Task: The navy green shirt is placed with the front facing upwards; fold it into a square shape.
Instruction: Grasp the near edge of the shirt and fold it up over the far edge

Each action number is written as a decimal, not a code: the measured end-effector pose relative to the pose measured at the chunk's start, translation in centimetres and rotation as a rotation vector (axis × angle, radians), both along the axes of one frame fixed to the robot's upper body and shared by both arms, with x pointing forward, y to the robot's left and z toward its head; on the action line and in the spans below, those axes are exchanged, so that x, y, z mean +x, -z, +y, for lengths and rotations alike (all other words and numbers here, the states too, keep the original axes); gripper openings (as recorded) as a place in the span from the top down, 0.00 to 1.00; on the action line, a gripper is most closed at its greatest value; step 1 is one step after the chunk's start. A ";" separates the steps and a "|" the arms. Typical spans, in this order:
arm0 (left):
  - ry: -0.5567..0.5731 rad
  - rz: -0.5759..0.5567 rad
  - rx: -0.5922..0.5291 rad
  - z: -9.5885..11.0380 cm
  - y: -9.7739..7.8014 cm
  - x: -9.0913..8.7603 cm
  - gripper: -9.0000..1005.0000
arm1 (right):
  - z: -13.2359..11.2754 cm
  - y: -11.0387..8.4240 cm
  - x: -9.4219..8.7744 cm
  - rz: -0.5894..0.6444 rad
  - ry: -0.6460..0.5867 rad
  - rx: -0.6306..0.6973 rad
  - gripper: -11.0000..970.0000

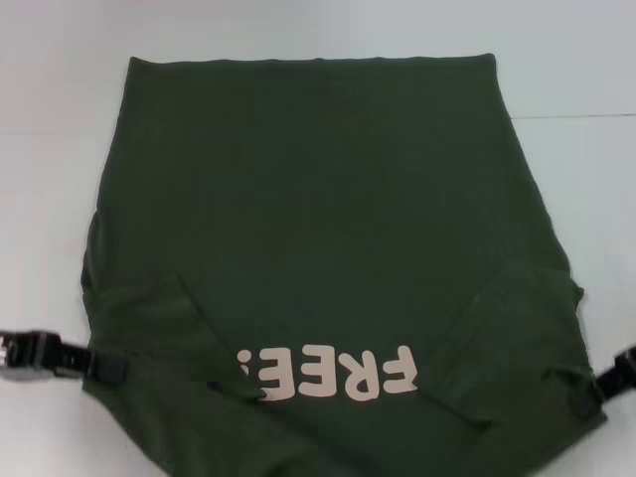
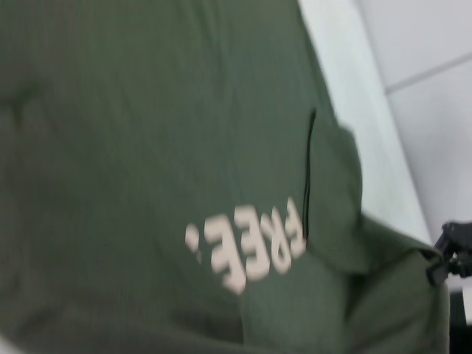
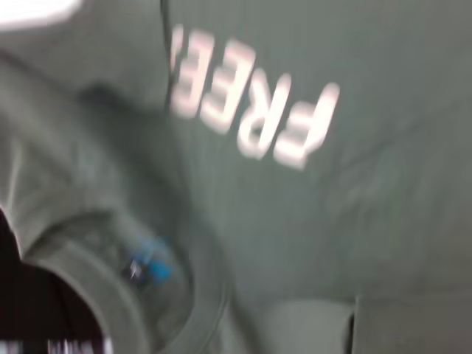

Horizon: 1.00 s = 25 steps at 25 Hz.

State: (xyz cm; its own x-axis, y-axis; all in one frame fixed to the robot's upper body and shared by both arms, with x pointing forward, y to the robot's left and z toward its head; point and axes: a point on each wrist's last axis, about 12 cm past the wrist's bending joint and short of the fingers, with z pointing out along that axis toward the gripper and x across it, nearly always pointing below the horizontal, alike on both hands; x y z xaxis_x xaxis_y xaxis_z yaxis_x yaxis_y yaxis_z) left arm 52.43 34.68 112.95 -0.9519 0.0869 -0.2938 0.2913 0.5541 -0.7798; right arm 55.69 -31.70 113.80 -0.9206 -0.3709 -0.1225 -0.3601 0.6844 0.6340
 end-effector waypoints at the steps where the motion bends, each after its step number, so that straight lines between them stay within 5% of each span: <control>1: -0.016 -0.016 -0.008 0.1 -0.1 0.2 0.94 | -0.4 -0.1 0.2 -0.016 0.026 0.013 0.94; 10: -0.227 -0.184 -0.092 0.7 -0.4 2.3 0.94 | -2.4 -0.9 2.0 -0.179 0.253 0.121 0.93; 25: -0.489 -0.294 -0.109 -1.1 3.3 4.7 0.94 | -3.1 1.6 4.4 -0.410 0.633 0.188 0.90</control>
State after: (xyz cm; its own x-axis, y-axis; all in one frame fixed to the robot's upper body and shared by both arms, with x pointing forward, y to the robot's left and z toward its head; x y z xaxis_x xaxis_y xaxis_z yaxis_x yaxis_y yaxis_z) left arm 57.09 33.55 109.70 -0.7507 -0.3878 -0.5348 0.2348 0.6001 -0.7647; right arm 60.13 -34.85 112.19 -0.8175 0.2710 -0.5082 -0.1679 0.7319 0.6604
